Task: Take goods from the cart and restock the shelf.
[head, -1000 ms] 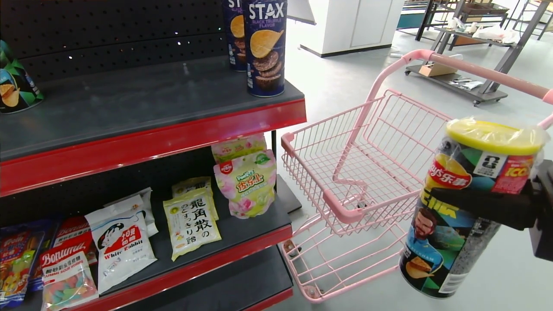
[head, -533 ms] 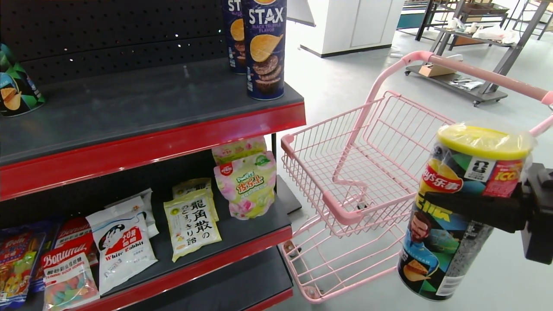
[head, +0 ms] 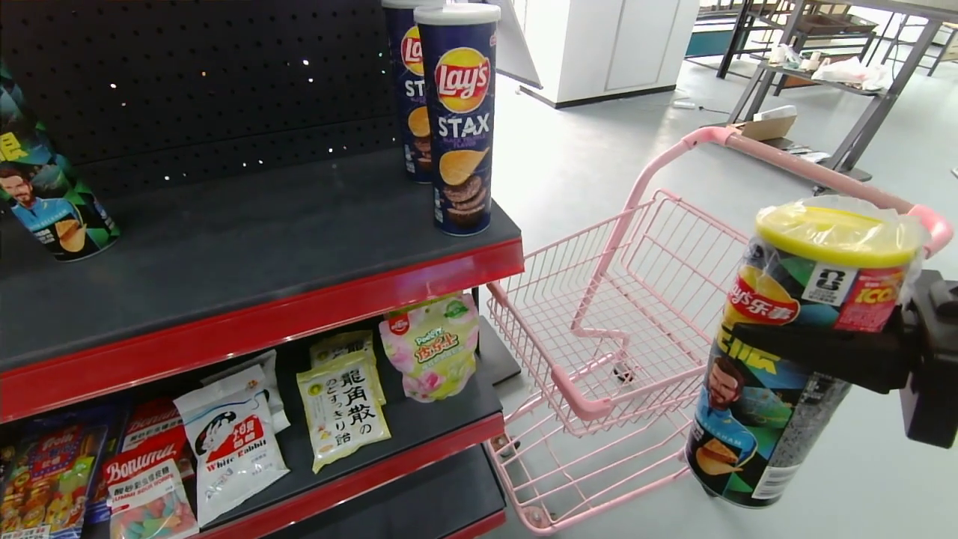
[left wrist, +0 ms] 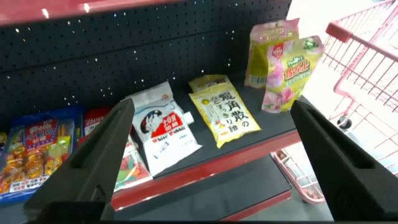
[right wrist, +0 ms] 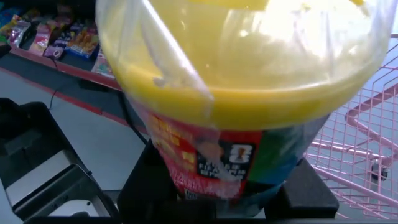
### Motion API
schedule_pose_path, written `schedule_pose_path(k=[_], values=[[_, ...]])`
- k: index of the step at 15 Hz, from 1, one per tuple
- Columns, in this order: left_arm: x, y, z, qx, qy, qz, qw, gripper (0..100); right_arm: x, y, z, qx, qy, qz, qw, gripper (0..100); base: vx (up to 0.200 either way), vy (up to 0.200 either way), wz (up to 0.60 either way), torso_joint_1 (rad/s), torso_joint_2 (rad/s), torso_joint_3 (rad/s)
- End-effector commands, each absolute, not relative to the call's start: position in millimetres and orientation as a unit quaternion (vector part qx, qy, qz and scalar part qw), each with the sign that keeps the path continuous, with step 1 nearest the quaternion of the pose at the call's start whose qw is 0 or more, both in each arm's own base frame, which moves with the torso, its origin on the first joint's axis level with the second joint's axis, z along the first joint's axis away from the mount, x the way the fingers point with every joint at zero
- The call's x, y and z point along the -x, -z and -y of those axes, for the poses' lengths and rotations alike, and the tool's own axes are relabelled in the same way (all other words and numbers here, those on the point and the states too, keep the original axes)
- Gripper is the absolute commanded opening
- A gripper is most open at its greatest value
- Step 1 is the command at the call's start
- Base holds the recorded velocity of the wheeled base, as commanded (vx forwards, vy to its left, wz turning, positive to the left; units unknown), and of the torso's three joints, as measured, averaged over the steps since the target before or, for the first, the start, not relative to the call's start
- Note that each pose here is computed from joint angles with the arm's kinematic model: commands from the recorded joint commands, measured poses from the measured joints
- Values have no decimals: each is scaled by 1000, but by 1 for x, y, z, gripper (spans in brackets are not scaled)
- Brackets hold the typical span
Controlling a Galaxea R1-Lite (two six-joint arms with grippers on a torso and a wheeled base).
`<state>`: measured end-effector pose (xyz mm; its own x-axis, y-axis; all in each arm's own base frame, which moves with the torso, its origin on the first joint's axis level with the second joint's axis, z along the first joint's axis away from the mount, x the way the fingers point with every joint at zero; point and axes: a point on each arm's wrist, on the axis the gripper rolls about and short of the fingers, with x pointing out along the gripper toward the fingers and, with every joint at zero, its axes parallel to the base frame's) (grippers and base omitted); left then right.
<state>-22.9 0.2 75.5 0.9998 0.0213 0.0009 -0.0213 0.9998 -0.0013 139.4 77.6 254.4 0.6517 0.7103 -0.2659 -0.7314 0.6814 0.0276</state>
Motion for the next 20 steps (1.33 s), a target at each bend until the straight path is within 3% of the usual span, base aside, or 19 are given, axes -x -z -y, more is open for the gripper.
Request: schedule_pose_path(k=[1,9,12,16,20], values=[[23,-75,0,1,-12,0,1000,100,-142,-255,-79,42,-397,-129,908,0,0,0,0,168,-530,-359],[23,-75,0,1,-10,0,1000,100,-149,-263,-82,42,-396,-120,909,0,0,0,0,206,-570,-370],[23,-75,0,1,-10,0,1000,100,-153,-269,-84,41,-396,-114,910,0,0,0,0,45,-109,-67],[23,-75,0,1,-11,0,1000,100,-153,-270,-84,41,-395,-112,911,0,-200,0,0,21,0,-11],[23,-75,0,1,-11,0,1000,100,-153,-269,-83,41,-393,-114,912,0,0,0,150,-2,-2,2]])
